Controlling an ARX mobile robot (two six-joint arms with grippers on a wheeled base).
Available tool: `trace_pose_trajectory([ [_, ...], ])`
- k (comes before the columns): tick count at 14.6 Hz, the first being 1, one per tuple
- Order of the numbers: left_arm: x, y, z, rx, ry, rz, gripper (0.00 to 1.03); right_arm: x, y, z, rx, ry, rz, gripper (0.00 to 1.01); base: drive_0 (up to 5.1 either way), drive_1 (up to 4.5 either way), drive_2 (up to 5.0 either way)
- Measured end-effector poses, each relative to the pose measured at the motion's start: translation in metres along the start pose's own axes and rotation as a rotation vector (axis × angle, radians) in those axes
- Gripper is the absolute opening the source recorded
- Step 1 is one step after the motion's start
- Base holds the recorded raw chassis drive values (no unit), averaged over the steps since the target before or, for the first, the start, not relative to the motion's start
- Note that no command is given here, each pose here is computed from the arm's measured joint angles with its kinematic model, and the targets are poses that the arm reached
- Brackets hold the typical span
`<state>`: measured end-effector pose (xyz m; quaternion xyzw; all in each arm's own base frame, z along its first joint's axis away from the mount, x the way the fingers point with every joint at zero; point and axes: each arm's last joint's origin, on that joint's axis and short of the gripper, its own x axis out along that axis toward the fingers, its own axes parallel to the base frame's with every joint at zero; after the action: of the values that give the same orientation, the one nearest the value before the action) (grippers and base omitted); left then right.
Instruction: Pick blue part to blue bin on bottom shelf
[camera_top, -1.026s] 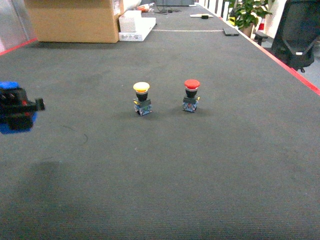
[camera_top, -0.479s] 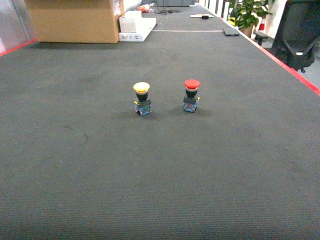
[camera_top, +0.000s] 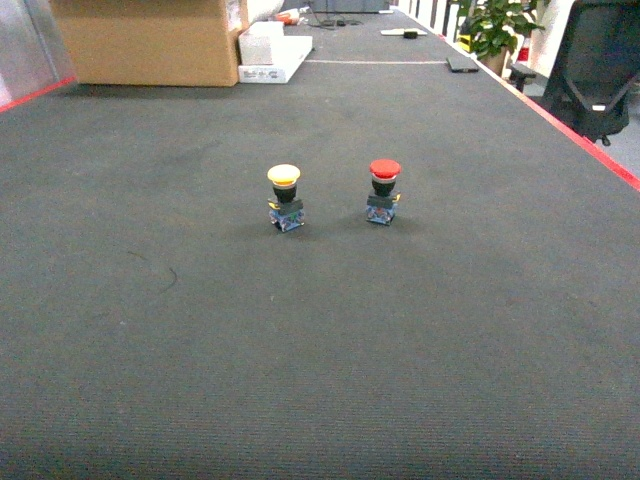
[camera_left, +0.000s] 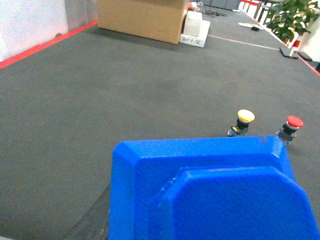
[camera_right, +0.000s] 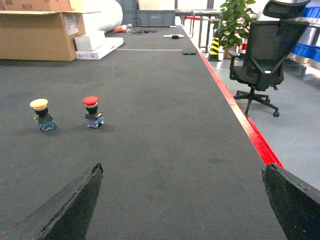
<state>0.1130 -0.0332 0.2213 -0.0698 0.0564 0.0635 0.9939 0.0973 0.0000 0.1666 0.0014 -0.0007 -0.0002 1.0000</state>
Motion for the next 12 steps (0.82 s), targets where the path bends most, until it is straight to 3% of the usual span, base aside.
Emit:
trace_pose_trajectory([
  [7, 0.0005, -0.0001, -0.0002, 0.001, 0.002, 0.001, 0.44, 0.0000, 0.0000, 0.0001, 0.000, 0.000, 0.000, 0.98, 0.0, 0.00, 0.0],
  [9, 0.0006, -0.0003, -0.0003, 0.002, 0.003, 0.001, 0.44, 0.0000, 0.0000, -0.0001, 0.000, 0.001, 0.000, 0.98, 0.1, -4.15, 4.3],
  [12, -0.0003, 0.0001, 0.0010, -0.005, -0.009, 0.000, 0.44, 0.0000, 0.0000, 0.0000, 0.000, 0.000, 0.000, 0.98, -0.2, -0.16, -0.2],
])
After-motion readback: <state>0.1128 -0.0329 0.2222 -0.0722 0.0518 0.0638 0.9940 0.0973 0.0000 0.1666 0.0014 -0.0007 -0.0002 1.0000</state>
